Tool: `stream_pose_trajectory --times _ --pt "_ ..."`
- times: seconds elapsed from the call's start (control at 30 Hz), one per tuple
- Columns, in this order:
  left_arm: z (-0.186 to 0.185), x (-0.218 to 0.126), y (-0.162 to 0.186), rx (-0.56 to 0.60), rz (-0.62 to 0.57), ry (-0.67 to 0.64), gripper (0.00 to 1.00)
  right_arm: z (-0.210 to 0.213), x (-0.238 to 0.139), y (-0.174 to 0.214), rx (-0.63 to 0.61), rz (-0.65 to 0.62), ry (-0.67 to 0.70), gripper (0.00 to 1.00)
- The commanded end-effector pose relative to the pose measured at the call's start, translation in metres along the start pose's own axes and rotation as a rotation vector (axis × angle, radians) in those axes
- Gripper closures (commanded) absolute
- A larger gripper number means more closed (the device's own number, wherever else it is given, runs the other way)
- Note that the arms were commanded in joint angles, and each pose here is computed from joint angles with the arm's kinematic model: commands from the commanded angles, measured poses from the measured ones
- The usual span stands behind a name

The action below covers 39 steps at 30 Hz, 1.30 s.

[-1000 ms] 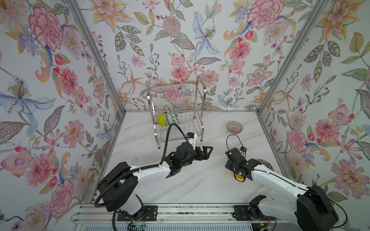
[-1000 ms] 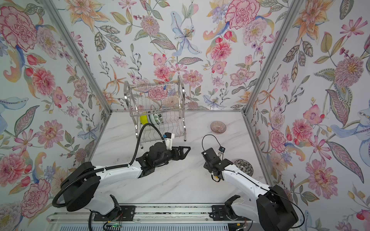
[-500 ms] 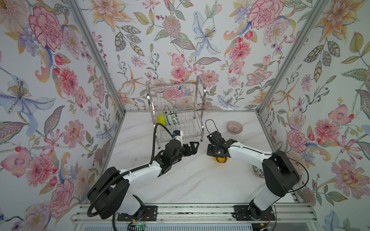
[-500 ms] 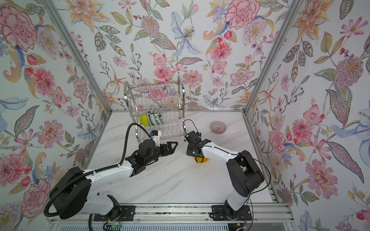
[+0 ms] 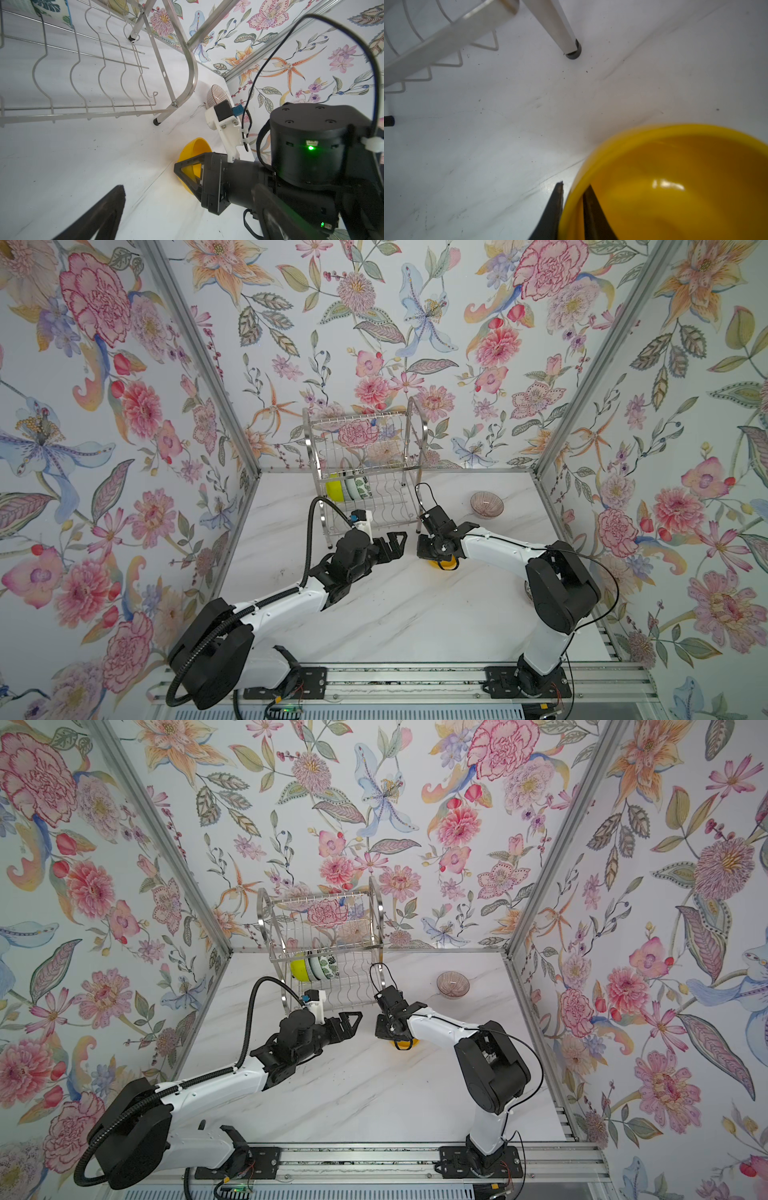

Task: Load the bowls into the dish rack
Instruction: 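Grasp the yellow bowl rim with the right gripper and lift it toward the left gripper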

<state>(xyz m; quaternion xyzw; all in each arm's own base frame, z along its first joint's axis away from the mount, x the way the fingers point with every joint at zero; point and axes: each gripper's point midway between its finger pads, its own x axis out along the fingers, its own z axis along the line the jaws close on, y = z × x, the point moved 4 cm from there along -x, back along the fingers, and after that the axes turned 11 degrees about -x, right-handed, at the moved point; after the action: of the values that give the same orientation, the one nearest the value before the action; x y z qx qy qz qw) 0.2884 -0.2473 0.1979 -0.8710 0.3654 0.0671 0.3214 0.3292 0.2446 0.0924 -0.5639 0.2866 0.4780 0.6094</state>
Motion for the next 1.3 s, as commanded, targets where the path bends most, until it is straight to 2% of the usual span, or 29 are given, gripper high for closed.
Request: stream_pose_trajectory --times 0.0,0.07,0.13,0.3,0.5,0.57,0.67,0.7,0.8,0.9,1.1,1.17,1.27 --pt "0.008 -0.009 -0.004 -0.008 -0.029 -0.039 0.01 0.005 0.006 -0.002 -0.023 0.035 -0.025 0.80" --pt "0.009 -0.013 -0.006 -0.004 -0.038 -0.047 0.01 0.006 0.008 -0.003 -0.025 0.041 -0.033 0.78" --pt "0.011 -0.015 -0.007 0.000 -0.048 -0.055 0.01 0.008 0.010 -0.004 -0.022 0.045 -0.045 0.73" --pt "0.009 -0.017 -0.009 0.005 -0.053 -0.057 0.01 0.015 0.002 -0.013 -0.018 0.022 -0.081 0.70" --pt "0.001 -0.008 -0.009 -0.015 -0.041 -0.024 0.01 0.012 -0.028 -0.031 -0.013 -0.048 -0.094 0.50" --pt "-0.004 -0.006 -0.010 -0.012 -0.040 -0.014 0.01 0.004 -0.044 -0.037 -0.002 -0.088 -0.084 0.37" --pt "-0.010 -0.003 -0.011 -0.005 -0.044 -0.006 0.01 -0.016 -0.067 -0.041 0.020 -0.141 -0.058 0.04" --pt "-0.011 0.000 -0.011 -0.005 -0.040 -0.007 0.01 -0.028 -0.073 -0.042 0.038 -0.156 -0.042 0.01" --pt "-0.017 0.013 -0.001 0.005 -0.001 0.000 0.01 -0.060 -0.081 -0.037 0.089 -0.172 0.016 0.02" --pt "-0.025 0.028 0.010 0.020 0.041 0.005 0.01 -0.081 -0.073 -0.024 0.132 -0.132 0.016 0.01" --pt "-0.031 0.058 0.033 0.021 0.105 0.001 0.01 -0.087 -0.048 -0.006 0.169 -0.070 -0.032 0.03" --pt "-0.032 0.062 0.039 0.023 0.122 -0.005 0.01 -0.086 -0.040 -0.002 0.167 -0.044 -0.046 0.07" --pt "-0.031 0.064 0.047 0.029 0.138 -0.016 0.01 -0.089 -0.029 0.004 0.164 -0.016 -0.033 0.23"
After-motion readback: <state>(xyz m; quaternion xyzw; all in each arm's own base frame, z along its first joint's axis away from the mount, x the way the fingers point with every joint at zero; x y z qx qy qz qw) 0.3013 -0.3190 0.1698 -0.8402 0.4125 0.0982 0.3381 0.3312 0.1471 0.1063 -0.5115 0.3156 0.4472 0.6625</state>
